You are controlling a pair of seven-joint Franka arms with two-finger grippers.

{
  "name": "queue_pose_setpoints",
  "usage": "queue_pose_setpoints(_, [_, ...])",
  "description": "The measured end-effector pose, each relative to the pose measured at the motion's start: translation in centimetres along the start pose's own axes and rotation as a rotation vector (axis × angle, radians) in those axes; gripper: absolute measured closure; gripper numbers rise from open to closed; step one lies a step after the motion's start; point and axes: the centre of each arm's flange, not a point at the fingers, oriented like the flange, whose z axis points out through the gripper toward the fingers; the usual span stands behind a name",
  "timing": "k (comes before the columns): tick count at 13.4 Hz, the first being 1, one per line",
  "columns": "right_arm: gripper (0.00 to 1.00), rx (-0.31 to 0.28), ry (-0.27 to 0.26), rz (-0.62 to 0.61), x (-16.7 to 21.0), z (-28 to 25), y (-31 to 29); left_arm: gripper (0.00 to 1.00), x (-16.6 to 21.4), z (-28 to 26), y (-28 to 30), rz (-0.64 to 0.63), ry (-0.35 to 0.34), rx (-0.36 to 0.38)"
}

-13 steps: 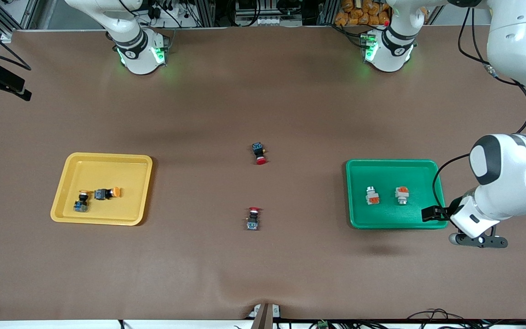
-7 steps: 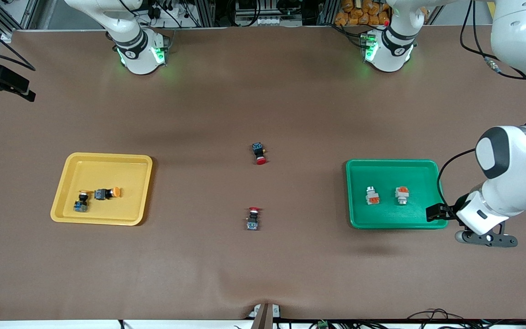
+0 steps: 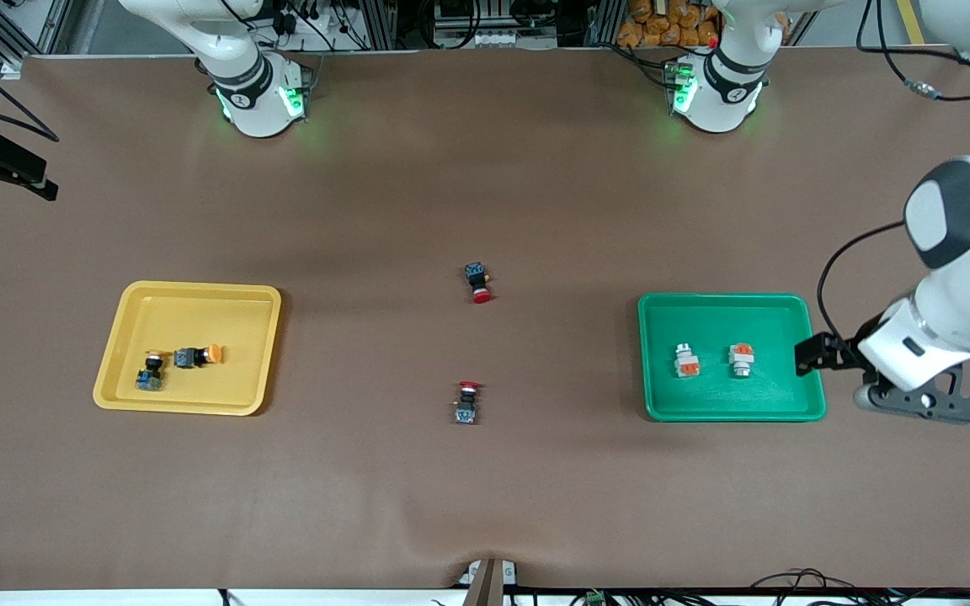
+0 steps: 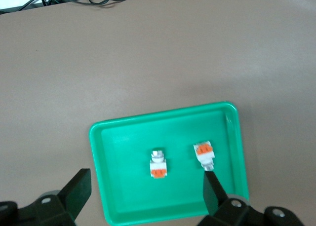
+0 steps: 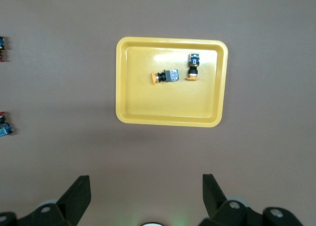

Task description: Place green and yellow buttons in trays

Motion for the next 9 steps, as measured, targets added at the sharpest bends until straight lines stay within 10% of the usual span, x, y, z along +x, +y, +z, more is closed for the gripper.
queue_pose_setpoints(9, [0.00,-0.002,0.001,-0.002,0.0,-0.1,0.0,0.00,-5.4,-12.8,3.9,0.037,-0.014,0.024])
